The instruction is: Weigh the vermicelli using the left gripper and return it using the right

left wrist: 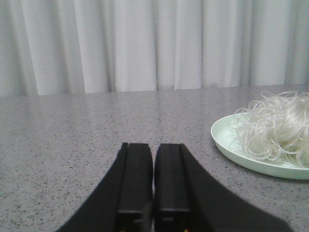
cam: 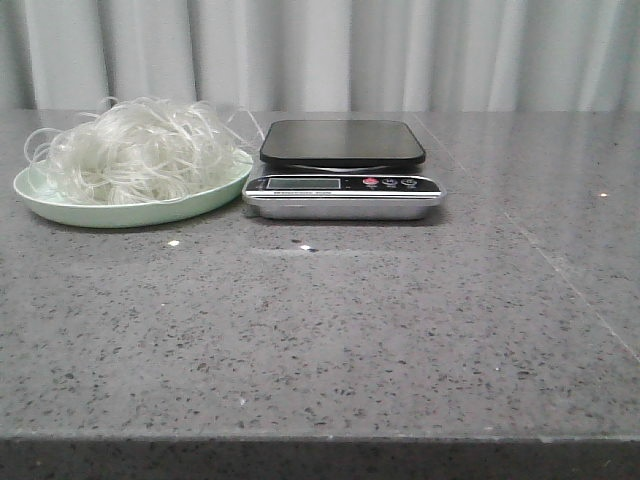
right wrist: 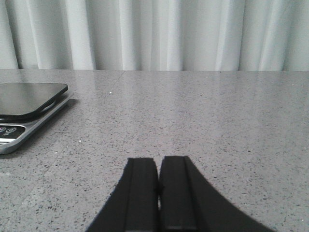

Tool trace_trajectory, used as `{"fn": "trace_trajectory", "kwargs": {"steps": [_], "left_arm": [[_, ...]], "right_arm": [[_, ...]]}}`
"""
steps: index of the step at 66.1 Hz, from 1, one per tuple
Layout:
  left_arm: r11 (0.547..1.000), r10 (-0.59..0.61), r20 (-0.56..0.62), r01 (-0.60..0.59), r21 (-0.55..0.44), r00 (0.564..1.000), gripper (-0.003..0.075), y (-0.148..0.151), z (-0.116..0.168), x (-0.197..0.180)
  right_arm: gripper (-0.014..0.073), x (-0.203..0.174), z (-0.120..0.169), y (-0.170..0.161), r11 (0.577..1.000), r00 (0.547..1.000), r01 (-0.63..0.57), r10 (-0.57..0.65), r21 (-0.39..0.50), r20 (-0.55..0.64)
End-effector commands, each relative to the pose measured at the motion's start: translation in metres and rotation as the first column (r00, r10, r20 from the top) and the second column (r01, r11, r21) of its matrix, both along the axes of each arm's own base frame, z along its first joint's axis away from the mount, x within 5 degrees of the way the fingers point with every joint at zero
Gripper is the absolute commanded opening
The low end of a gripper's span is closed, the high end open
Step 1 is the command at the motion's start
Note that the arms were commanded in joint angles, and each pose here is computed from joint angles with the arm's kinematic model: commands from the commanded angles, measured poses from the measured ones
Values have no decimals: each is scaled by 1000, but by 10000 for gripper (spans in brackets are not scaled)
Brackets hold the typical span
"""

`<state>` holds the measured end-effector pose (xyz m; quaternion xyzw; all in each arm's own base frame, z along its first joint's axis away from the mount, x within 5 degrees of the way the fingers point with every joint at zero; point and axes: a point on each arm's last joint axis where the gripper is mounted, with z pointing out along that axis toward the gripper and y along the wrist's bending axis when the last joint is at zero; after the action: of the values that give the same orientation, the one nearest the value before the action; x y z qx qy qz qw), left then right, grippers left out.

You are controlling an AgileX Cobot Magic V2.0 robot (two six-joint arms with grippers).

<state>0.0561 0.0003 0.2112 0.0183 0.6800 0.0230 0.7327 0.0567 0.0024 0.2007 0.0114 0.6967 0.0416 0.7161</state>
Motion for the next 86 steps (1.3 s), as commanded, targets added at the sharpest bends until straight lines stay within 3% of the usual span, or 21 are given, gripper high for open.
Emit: {"fn": "trace_trajectory", "kwargs": {"steps": [1,59,68,73,76,83,86], "left_arm": [[1000,-10,93,12,-14,996,127,0,6,-2],[1000,-10,100,12,-14,995,127,0,7,-2],[1000,-8,290,13,-17,957,127,0,24,-7],[998,6,488,22,-52,873,127,1,45,-17],[996,23,550,29,-87,835,127,3,58,-23],[993,24,553,46,-112,833,127,3,91,-31],[994,10,513,48,-99,858,127,2,107,-33]], "right_arm": [[165,-2,10,0,1000,995,5,-4,-13,95],[165,-2,10,0,1000,995,5,-4,-13,95],[165,-2,10,0,1000,995,5,-4,-13,95],[165,-2,10,0,1000,995,5,-4,-13,95],[165,-2,10,0,1000,995,5,-4,-13,95],[165,-2,10,0,1000,995,5,-4,-13,95],[165,-2,10,0,1000,995,5,-4,-13,95]]}}
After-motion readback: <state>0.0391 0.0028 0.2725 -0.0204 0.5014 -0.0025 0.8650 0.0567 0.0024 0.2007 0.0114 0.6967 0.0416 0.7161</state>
